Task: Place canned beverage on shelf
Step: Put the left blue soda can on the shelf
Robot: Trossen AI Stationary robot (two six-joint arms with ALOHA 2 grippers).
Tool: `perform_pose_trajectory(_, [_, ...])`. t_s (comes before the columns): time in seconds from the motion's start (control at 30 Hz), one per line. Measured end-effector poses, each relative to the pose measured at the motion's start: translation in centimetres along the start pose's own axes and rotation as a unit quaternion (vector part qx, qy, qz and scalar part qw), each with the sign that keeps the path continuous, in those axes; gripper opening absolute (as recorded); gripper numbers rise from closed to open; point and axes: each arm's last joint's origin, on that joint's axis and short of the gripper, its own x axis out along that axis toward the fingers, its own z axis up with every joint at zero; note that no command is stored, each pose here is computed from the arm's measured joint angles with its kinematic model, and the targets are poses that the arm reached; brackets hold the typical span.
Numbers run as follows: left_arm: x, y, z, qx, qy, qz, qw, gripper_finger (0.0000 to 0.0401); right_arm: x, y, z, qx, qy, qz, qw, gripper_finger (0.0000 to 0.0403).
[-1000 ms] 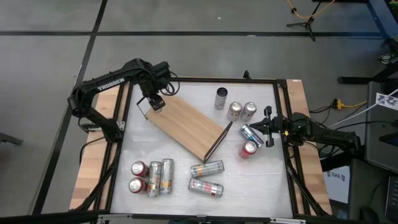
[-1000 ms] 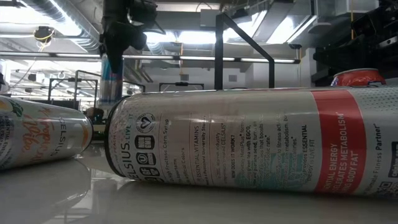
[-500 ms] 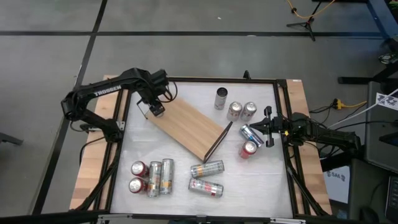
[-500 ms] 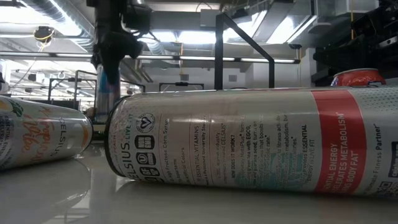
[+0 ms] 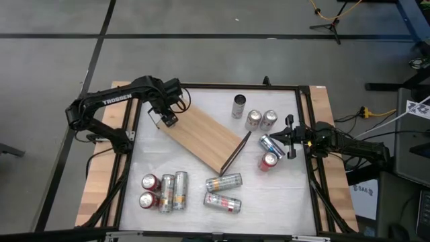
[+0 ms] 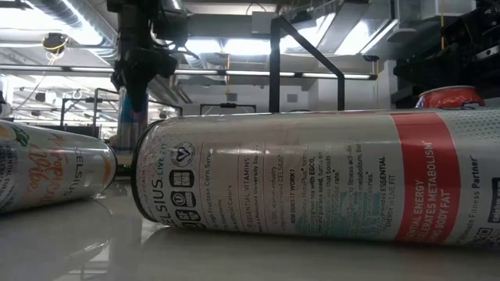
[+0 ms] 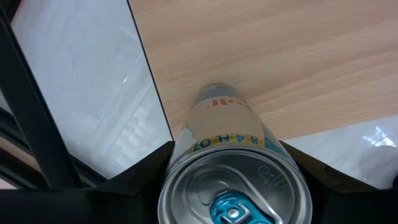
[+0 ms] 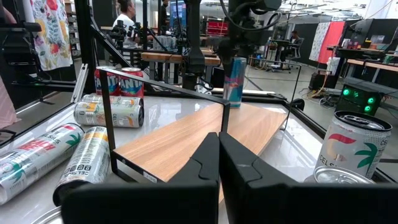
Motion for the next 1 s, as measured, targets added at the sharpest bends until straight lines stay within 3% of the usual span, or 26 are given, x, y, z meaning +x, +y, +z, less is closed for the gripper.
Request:
perform_pose_trajectory(0.37, [0.08,0.0,0.07,0.003,-0.002,0.005,1.0,0.0259,0.0,0.0,0.01,0.0,0.0,0.0,1.0,0.0001])
perform_pose_trajectory(1.0, [0.12,0.01,0.06,0.003,-0.001,0.005,1.0,0.0262,0.0,0.0,0.0,0.0,0.0,0.0,1.0,0.0001])
